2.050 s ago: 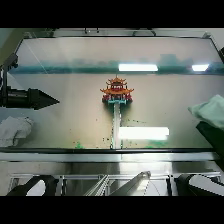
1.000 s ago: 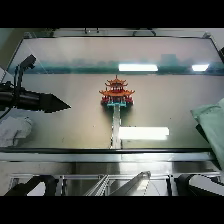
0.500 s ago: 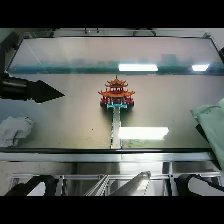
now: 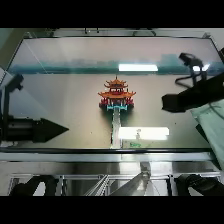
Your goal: Fold the shirts.
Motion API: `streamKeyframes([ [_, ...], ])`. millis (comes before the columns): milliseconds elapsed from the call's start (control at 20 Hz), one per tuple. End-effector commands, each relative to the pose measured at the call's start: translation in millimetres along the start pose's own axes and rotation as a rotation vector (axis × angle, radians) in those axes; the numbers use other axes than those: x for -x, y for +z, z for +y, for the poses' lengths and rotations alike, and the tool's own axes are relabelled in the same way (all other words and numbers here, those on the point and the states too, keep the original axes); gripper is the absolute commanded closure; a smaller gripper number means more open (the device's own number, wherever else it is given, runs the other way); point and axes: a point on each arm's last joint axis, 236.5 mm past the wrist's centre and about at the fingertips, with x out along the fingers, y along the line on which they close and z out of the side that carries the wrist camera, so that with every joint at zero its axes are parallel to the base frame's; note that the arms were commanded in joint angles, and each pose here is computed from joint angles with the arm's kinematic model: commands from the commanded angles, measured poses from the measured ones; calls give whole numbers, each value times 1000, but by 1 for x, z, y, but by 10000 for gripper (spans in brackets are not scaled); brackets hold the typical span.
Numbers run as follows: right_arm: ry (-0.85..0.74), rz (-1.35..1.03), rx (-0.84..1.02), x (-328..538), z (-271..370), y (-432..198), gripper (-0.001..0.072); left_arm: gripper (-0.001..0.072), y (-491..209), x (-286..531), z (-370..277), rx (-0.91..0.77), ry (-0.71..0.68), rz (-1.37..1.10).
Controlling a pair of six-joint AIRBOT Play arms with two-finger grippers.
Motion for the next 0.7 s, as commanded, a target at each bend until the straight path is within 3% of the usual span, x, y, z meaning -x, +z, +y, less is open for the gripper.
streamKeyframes([
  [0, 74, -47, 96, -22, 30, -15, 690, 683, -39, -19, 9, 50, -8, 20],
  [650, 91, -69, 112, -22, 35, -10, 688, 687, -44, -31, 22, 139, -40, 92],
])
